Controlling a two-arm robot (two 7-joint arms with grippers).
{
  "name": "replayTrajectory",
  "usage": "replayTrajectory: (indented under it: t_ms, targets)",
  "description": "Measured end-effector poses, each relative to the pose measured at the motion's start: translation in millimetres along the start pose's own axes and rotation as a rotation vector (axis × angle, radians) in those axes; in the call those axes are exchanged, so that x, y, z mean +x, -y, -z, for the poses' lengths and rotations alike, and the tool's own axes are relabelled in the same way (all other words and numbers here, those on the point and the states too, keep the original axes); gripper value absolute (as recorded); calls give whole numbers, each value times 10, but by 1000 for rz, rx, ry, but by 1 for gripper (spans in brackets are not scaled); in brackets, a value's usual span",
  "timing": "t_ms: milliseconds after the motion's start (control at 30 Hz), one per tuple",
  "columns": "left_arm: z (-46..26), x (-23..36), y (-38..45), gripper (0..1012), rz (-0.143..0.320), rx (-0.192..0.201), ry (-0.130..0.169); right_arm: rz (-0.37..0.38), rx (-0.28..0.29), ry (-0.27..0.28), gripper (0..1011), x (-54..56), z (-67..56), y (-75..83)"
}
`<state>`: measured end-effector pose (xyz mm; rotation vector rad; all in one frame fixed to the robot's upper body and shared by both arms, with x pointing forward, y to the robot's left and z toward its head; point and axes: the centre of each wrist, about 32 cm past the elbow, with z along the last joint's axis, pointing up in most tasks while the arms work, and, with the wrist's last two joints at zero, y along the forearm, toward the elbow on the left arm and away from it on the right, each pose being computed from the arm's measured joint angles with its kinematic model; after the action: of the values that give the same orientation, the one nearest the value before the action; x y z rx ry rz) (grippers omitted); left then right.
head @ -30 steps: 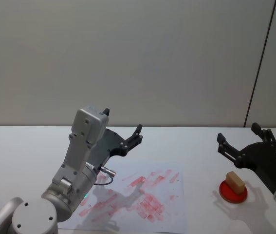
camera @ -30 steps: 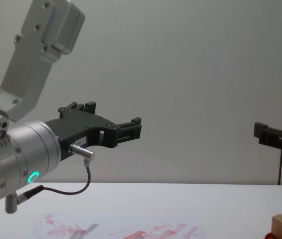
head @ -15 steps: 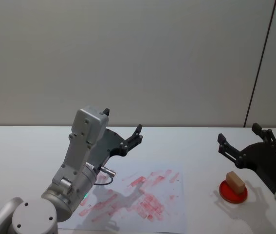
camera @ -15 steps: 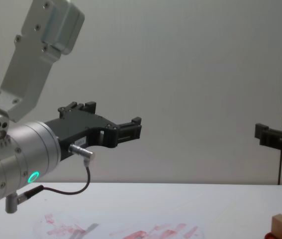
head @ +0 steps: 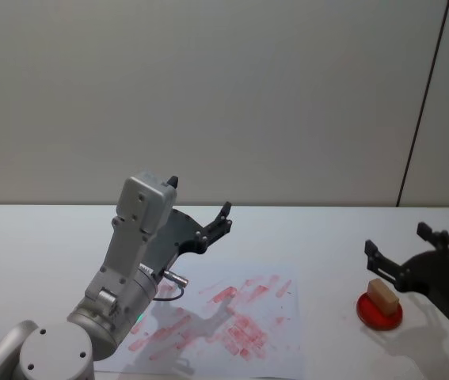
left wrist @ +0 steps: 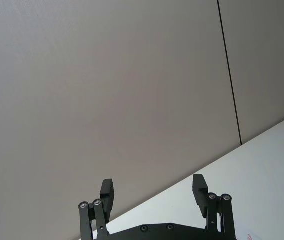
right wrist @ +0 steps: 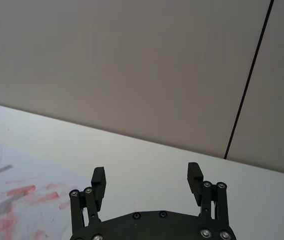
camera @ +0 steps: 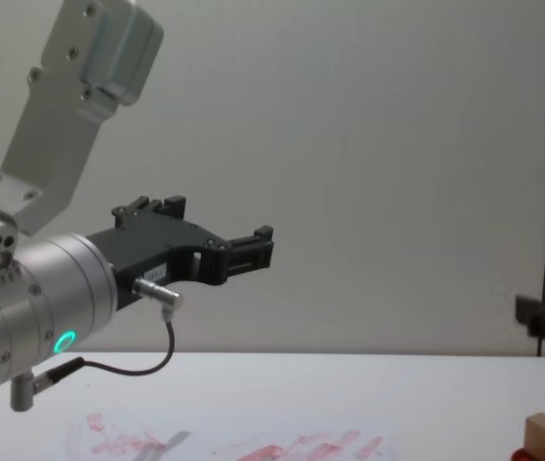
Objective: Use the one hand to pick up the stamp and affix it onto the A4 paper.
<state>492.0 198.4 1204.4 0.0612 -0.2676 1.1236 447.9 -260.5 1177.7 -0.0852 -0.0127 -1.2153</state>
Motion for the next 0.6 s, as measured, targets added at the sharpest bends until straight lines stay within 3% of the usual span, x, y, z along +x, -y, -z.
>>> replayTrajectory:
  t_ms: [600]
  targets:
    - [0, 0, 0, 1003, 0, 0, 0, -23, -154, -6, 1001, 167, 219, 41]
